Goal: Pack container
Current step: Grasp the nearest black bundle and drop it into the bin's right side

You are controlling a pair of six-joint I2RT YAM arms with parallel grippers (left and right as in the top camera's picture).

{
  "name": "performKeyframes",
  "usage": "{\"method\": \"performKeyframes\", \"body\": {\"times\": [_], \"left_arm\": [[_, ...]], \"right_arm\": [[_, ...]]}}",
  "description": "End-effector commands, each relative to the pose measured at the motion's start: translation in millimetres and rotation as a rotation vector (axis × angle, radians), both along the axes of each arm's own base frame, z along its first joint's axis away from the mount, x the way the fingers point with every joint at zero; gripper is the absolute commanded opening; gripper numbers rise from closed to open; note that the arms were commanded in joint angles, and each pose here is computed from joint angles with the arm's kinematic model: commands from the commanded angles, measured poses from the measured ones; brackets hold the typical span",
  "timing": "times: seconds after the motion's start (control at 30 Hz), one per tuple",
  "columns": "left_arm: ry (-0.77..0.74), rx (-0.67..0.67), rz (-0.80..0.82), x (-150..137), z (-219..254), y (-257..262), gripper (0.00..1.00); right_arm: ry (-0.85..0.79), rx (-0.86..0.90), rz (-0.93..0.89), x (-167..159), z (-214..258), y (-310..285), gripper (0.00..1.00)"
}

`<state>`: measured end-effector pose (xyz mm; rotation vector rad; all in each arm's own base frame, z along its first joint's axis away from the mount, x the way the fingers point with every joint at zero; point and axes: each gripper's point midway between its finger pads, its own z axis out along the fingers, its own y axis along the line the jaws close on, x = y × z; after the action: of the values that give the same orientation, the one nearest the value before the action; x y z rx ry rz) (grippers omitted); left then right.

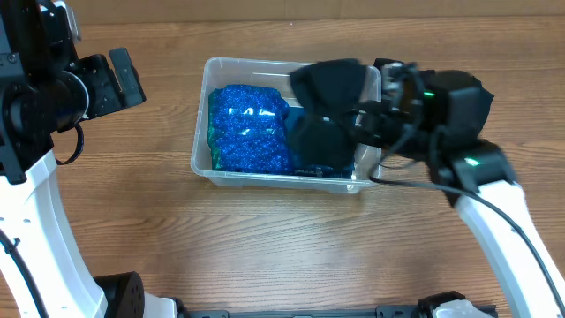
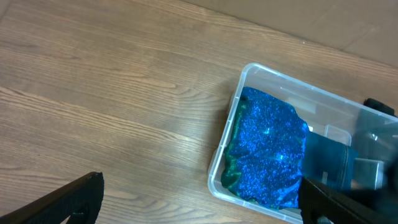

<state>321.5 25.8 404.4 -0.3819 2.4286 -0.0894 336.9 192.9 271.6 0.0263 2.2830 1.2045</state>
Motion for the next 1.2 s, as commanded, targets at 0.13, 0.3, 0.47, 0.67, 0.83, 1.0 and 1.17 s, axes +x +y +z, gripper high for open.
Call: {"method": "performKeyframes", "body": {"times": [0.13,0.3,0.47,0.67,0.83,1.0,1.17], "left_arm": [[0.001,0.023,-0.009,0.9,-0.2,3.4,1.00],[0.002,0.024,-0.009,0.9,-0.2,3.3,1.00],[0.002,0.023,-0.009,0.9,-0.2,3.3,1.00],[0.001,0.024,-0.009,0.9,-0.2,3.5,1.00],[0.001,0.023,-0.009,0.9,-0.2,3.4,1.00],[0.002,0.023,-0.009,0.9,-0.2,3.3,1.00],[0.002,0.023,-0.009,0.9,-0.2,3.3,1.00]], "right_arm": [[0.162,-0.141,-0.188,49.5,-82.6,2.2,0.09],[-0.022,-0.277,-0.033,61.7,-95.6,1.1,0.87],[-0.121,-0.315,-0.094,68.7,-43.1,-48.3,1.00],[-0.067,-0.312,-0.361,63.5,-1.1,-152.8,1.00],[0.105,-0.319,-0.526,61.1,-39.1,-227.9,1.00],[0.283,-0.308,-0.553,77.8,-109.5,-257.6,1.00],[0.349,-0.290,-0.498,104.0,-170.4,-249.9,0.97]]}}
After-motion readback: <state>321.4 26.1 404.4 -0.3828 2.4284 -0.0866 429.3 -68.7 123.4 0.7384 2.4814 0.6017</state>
